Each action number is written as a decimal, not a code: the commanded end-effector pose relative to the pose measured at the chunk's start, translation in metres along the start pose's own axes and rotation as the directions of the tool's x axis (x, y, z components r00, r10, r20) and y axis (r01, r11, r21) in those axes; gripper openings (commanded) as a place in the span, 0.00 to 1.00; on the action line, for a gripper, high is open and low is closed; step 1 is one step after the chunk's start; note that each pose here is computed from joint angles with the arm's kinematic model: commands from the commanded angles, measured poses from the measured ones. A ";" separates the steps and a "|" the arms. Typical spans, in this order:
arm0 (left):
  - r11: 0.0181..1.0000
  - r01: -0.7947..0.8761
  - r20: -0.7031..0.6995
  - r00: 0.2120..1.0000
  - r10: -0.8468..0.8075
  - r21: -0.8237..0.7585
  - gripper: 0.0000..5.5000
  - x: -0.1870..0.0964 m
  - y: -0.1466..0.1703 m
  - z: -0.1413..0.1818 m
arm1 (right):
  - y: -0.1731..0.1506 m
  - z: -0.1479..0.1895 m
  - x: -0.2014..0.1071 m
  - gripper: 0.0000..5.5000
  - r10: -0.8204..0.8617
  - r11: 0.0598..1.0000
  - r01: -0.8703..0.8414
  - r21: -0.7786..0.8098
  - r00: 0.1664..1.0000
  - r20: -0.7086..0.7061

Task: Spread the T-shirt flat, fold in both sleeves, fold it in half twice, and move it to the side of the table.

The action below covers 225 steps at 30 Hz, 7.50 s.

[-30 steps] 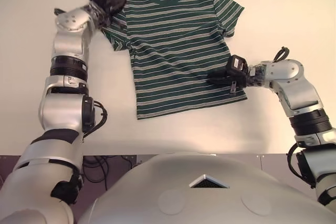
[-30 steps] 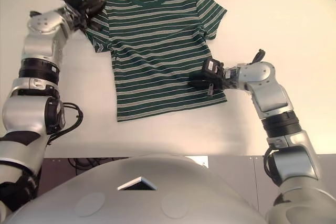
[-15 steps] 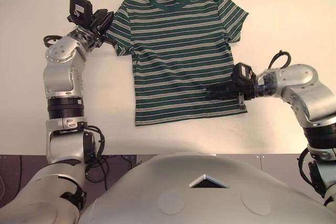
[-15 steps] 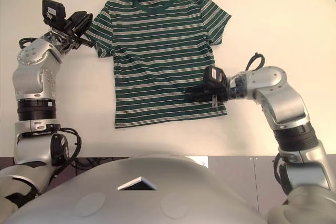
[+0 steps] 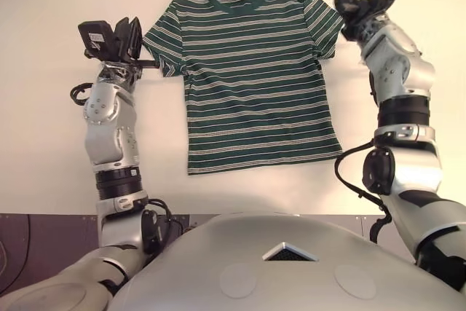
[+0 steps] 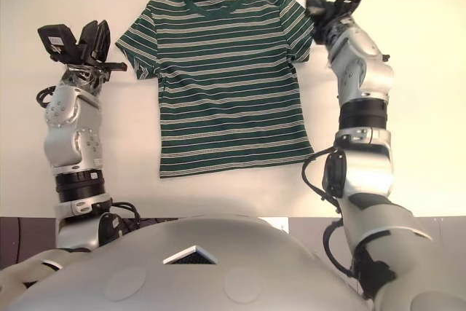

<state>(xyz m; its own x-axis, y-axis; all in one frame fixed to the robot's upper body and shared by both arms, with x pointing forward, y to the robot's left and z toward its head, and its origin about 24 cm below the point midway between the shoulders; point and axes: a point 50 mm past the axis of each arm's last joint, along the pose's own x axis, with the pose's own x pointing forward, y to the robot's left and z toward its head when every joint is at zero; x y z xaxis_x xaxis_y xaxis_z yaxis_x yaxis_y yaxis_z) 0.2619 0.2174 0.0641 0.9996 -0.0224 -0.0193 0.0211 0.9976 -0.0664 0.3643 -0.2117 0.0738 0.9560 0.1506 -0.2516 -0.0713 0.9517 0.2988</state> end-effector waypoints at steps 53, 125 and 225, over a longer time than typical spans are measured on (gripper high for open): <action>0.890 -0.207 -0.349 0.935 0.059 -0.407 0.16 0.049 0.008 -0.056 | 0.069 -0.058 -0.069 0.14 0.314 0.806 -0.094 -0.584 0.904 0.288; 0.999 -0.039 -0.302 0.953 0.026 -0.037 0.01 0.074 -0.052 -0.033 | 0.070 -0.059 -0.065 0.15 0.319 0.809 -0.105 -0.578 0.905 0.283; 0.945 -0.179 -0.172 0.976 0.135 -0.274 0.32 0.050 0.018 -0.003 | 0.036 -0.042 0.030 0.01 -0.003 0.990 0.027 0.141 0.986 -0.169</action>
<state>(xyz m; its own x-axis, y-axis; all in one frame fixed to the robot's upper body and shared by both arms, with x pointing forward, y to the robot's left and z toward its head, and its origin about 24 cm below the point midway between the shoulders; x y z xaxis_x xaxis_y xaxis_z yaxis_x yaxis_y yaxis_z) 0.3117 0.2358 0.0584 0.9750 0.1086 -0.1941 -0.1692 0.9287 -0.3301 0.3721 -0.1651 0.0290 0.8746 0.1930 -0.4448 0.0049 0.9138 0.4062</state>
